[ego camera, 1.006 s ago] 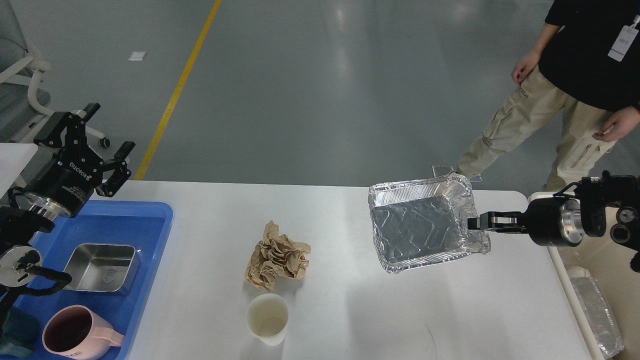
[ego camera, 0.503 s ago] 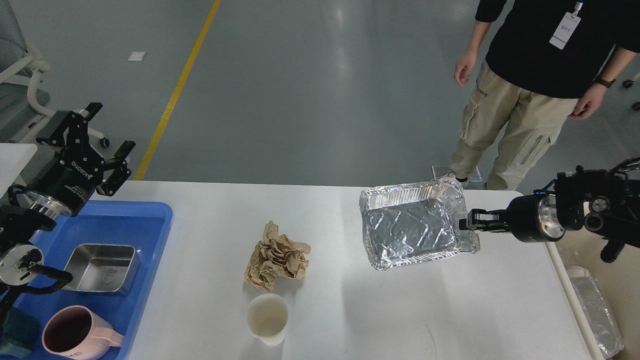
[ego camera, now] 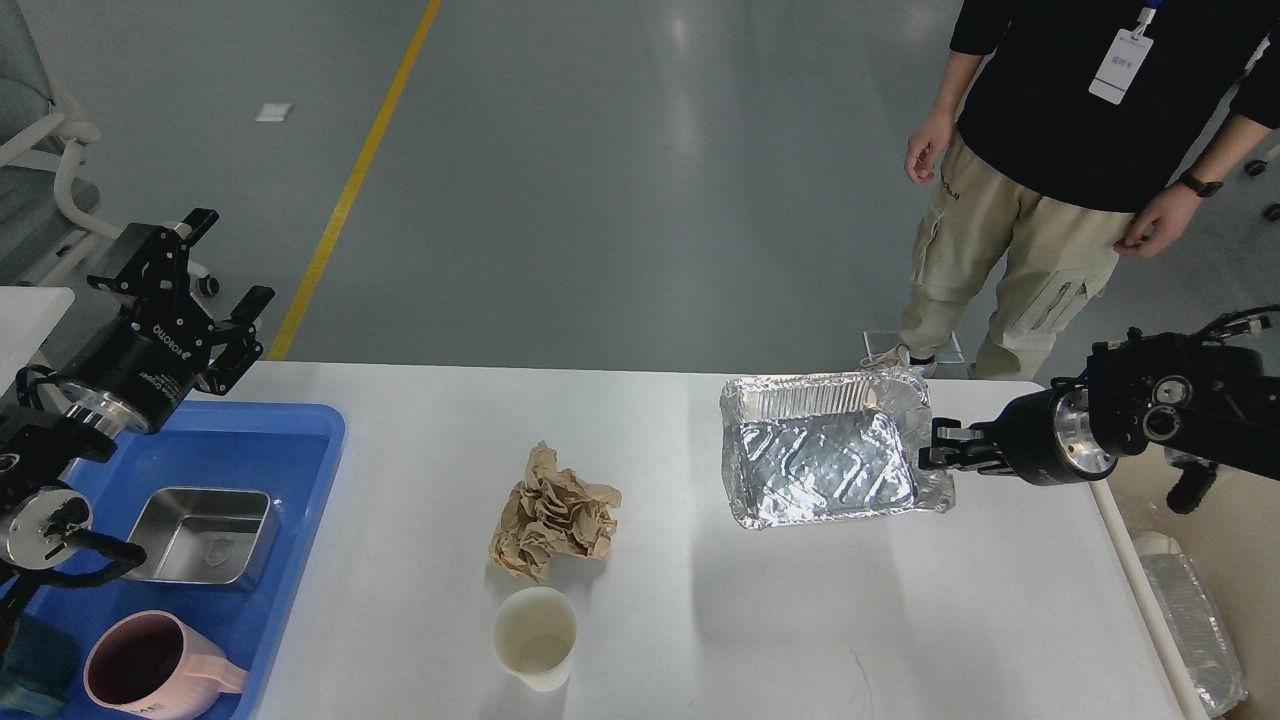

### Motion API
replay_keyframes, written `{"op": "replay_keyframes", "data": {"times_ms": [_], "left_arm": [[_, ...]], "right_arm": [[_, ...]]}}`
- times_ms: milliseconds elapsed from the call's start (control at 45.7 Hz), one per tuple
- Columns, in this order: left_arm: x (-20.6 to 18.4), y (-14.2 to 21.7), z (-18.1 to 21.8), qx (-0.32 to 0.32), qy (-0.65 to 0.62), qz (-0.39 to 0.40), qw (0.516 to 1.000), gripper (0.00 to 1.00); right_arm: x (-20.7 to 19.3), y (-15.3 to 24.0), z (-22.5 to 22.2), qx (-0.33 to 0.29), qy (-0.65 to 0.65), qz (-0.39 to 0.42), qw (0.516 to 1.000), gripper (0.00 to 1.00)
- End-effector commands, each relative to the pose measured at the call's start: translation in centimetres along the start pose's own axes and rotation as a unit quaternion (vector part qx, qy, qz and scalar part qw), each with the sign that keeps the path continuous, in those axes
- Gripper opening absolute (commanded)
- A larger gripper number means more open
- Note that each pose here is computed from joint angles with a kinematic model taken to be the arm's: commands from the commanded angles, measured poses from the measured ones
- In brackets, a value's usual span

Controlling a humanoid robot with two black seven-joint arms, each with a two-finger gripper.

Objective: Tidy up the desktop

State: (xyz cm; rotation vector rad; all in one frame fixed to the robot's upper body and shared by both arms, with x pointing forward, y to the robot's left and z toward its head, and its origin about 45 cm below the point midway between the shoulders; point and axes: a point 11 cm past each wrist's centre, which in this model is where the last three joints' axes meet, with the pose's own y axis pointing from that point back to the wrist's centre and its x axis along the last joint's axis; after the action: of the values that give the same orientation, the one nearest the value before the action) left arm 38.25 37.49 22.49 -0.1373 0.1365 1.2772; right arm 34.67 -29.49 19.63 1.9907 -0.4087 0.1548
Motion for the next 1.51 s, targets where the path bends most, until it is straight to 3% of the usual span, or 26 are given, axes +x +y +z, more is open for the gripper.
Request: {"op": "replay_keyframes", "data": {"times_ms": [0,481,612,896,1093,1181,1312,1487], "left_arm": [[0.0,0.0,0.0,0.002,-0.007,0.0,1.0,0.97],[0.3,0.4,-0.2,0.02,-0.066,-0.002,0.998,0.97],[1.8,1.5,0.5,0.053,-0.119,-0.008,0.991,0.97],[5.3,4.7,6.5,0.098,-0.214,-0.05,0.971,0.97],[6.8,7.9,9.0,0.192,-0.349,-0.071,0.914,0.97],[7.8,8.8,9.4,0.237,-0.39,-0.053,0.888,0.97],[11.1,10.8,10.2,0.304,-0.445,0.047,0.841,0.97],[12.1,12.0,9.8,0.323,-0.472,0.098,0.815,0.97]], "right_arm": [[0.1,0.1,-0.2,-0.008,-0.005,-0.006,1.0,0.0],[0.3,0.4,-0.2,-0.026,-0.016,-0.02,0.999,0.0],[0.4,0.5,-0.2,-0.025,-0.016,-0.019,0.999,0.0],[0.5,0.6,-0.5,-0.022,-0.015,-0.016,1.0,0.0],[0.6,0.6,-0.5,-0.02,-0.016,-0.014,1.0,0.0],[0.7,0.6,-0.6,-0.02,-0.016,-0.013,1.0,0.0],[0.8,0.7,-0.8,-0.016,-0.015,-0.012,1.0,0.0],[1.0,0.7,-1.1,-0.015,-0.012,-0.009,1.0,0.0]]}}
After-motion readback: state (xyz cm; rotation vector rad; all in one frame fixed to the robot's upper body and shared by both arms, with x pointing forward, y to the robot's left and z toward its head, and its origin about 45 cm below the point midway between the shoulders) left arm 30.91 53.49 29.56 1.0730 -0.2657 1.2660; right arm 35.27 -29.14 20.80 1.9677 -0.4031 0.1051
